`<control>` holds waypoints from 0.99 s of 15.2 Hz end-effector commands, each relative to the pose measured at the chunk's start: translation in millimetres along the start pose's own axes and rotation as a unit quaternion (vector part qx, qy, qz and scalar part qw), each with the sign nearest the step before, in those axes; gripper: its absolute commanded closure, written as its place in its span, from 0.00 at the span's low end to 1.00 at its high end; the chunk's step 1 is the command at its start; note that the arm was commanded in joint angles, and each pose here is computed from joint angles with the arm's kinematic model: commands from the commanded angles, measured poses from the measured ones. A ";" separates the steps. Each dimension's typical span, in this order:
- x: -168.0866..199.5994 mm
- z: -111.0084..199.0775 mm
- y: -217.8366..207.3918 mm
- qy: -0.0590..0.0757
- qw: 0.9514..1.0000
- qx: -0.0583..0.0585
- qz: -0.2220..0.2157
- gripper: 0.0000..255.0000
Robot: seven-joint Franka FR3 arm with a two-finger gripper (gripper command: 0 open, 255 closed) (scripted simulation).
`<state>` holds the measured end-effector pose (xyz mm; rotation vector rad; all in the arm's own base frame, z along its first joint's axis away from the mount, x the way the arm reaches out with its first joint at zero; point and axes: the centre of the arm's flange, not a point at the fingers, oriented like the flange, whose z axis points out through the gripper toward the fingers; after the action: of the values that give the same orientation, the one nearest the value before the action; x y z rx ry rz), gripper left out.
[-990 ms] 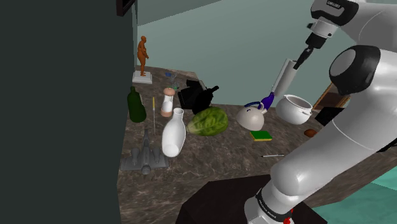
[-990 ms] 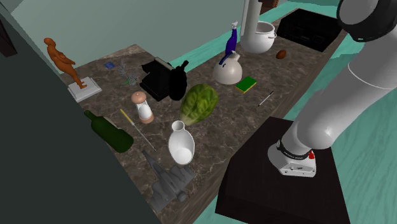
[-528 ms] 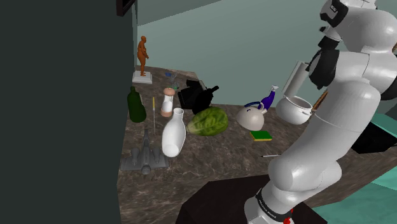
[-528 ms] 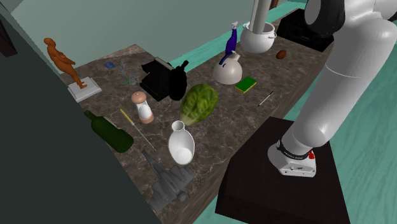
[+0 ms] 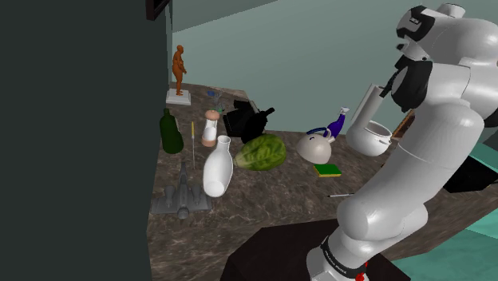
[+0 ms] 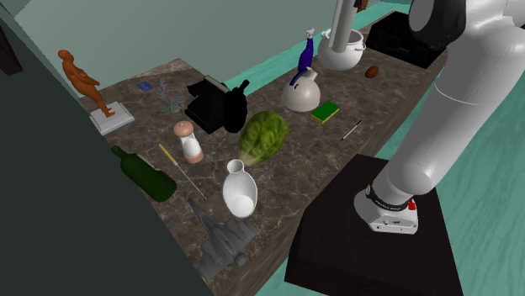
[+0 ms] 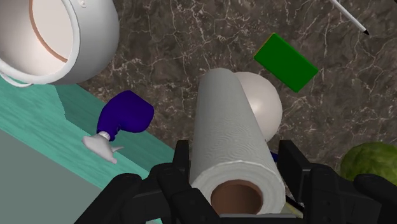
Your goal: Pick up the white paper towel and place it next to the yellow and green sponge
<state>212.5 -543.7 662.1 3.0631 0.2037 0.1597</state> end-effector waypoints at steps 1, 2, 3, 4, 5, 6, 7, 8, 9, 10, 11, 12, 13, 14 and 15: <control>-0.3 11.1 -0.8 0.000 1.000 0.000 0.000 1.00; -0.8 16.3 -1.2 0.000 1.000 0.000 0.000 1.00; -1.3 21.5 -1.6 0.000 1.000 0.000 0.000 1.00; -1.9 26.8 -2.0 0.000 1.000 0.000 0.000 1.00; -2.4 32.0 -2.4 0.000 1.000 0.000 0.000 1.00; -2.9 37.3 -2.8 0.000 1.000 0.000 0.000 1.00; -3.4 42.5 -3.2 0.000 1.000 0.000 0.000 1.00; -3.9 47.7 -3.6 0.000 1.000 0.000 0.000 1.00; -4.5 53.0 -4.0 0.000 1.000 0.000 0.000 1.00; -5.0 58.2 -4.3 0.000 1.000 0.000 0.000 1.00; -5.5 63.5 -4.7 0.000 1.000 0.000 0.000 1.00; -6.0 68.7 -5.1 0.000 1.000 0.000 0.000 1.00; -6.6 73.9 -5.5 0.000 1.000 0.000 0.000 1.00; -7.1 79.2 -5.9 0.000 1.000 0.000 0.000 1.00; -7.6 84.4 -6.3 0.000 1.000 0.000 0.000 1.00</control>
<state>213.1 -544.1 582.3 3.0630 0.2040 0.1594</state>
